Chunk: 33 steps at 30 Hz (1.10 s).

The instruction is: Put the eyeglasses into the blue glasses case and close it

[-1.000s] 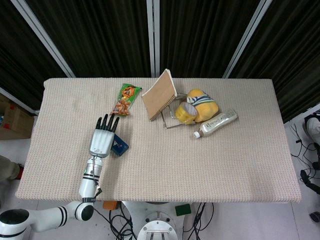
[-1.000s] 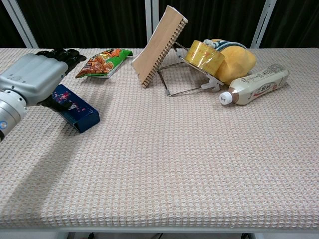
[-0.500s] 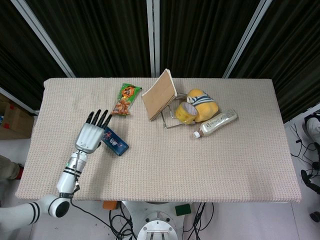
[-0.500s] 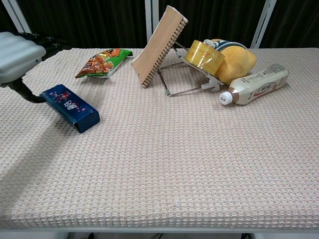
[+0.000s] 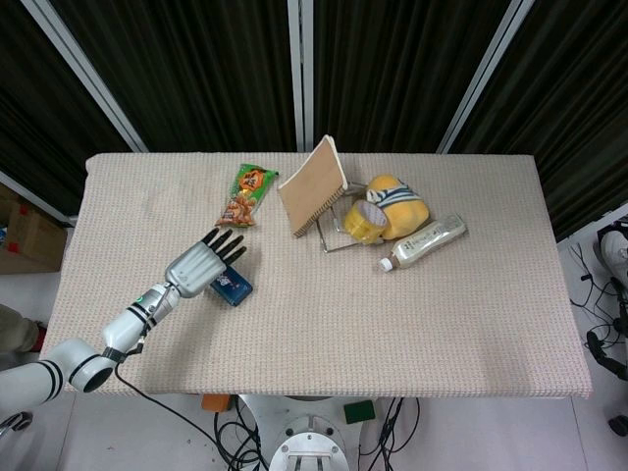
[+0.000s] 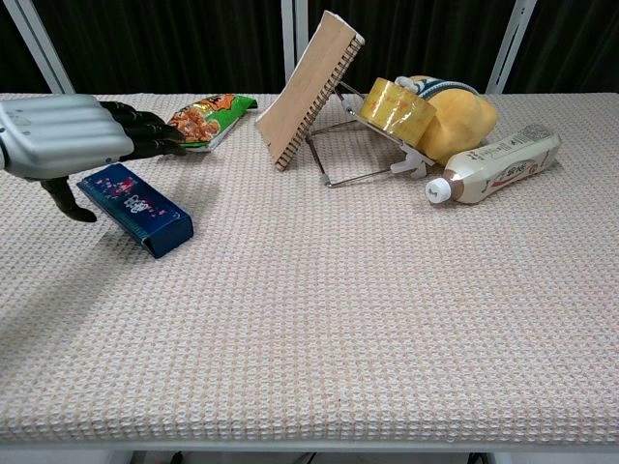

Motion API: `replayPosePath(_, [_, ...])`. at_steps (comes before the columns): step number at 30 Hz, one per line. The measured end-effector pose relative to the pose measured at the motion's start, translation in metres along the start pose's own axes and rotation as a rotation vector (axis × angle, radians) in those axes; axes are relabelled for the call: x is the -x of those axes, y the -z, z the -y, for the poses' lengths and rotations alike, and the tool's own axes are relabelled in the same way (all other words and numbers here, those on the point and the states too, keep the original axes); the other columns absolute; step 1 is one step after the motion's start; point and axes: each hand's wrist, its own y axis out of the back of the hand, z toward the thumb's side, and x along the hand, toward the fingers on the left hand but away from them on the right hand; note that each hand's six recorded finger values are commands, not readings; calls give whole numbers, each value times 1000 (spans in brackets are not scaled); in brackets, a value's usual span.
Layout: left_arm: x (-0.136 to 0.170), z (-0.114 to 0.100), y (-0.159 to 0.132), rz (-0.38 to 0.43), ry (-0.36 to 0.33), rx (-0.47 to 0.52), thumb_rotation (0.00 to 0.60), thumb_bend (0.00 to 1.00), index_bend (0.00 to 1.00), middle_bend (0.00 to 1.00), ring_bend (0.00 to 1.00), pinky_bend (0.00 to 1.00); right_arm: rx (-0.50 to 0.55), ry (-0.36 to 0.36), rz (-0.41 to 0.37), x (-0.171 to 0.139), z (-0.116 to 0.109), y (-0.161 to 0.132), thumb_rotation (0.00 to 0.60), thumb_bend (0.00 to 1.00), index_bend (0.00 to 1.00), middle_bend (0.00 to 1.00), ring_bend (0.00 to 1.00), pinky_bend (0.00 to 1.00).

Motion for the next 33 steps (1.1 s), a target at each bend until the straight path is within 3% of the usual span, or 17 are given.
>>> replayPosePath(9, [-15, 4, -1, 60, 60, -42, 600, 92, 169, 0, 0, 137, -7, -13, -1, 2, 2, -1, 600, 363, 0, 0, 0, 0])
replayPosePath(17, [-15, 9, -4, 63, 57, -11, 600, 136, 537, 0, 0, 137, -9, -23, 6, 2, 6, -1, 600, 364, 0, 0, 0, 0])
replayPosePath(22, [-15, 8, -7, 64, 32, 32, 600, 201, 692, 0, 0, 137, -10, -23, 7, 2, 6, -1, 600, 363, 0, 0, 0, 0])
replayPosePath(28, [-15, 9, -7, 66, 32, 37, 600, 207, 662, 0, 0, 137, -10, -28, 7, 1, 8, -1, 600, 364, 0, 0, 0, 0])
replayPosePath(30, [-14, 11, -7, 68, 40, 30, 600, 205, 566, 0, 0, 138, -10, -28, 9, 1, 8, -1, 600, 364, 0, 0, 0, 0])
replayPosePath(33, [-13, 11, -8, 71, 46, 25, 600, 201, 322, 0, 0, 137, -12, -30, 12, 0, 8, 0, 600, 366, 0, 0, 0, 0])
